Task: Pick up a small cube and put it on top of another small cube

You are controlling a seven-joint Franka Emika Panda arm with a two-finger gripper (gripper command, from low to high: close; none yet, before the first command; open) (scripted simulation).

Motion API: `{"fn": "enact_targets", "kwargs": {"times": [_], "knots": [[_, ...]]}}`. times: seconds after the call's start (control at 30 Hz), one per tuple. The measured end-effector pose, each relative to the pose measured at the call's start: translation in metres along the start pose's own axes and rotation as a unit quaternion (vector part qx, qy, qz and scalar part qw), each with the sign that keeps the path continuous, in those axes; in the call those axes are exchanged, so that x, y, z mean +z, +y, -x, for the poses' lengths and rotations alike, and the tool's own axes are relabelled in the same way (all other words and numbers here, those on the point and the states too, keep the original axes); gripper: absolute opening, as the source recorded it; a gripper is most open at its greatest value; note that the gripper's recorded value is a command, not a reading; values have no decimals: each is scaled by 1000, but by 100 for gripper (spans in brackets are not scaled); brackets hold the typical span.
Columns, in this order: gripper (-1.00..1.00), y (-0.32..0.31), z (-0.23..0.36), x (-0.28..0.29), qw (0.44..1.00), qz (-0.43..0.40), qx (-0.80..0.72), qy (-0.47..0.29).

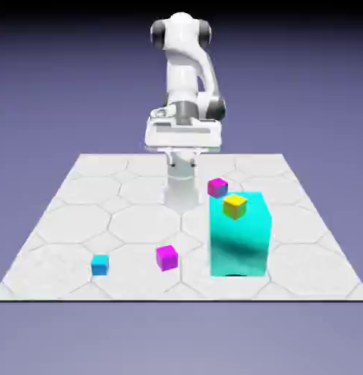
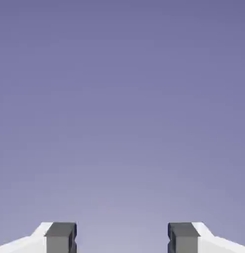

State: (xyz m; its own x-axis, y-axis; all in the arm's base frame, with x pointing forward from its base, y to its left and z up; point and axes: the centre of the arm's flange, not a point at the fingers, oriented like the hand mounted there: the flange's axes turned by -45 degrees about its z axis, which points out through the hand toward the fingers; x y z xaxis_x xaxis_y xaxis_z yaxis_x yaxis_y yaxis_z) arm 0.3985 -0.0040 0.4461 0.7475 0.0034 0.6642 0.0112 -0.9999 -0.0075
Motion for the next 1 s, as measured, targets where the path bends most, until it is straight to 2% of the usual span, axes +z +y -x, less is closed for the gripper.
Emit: {"fn": "enact_targets", "kwargs": {"times": [0.17,0.37,0.67,1.0], "knots": [[0,34,15,60,984,-13,101,-144],[0,68,48,124,929,-28,213,-302],[0,109,108,195,794,-48,359,-488],[0,144,160,246,626,-70,483,-608]]}}
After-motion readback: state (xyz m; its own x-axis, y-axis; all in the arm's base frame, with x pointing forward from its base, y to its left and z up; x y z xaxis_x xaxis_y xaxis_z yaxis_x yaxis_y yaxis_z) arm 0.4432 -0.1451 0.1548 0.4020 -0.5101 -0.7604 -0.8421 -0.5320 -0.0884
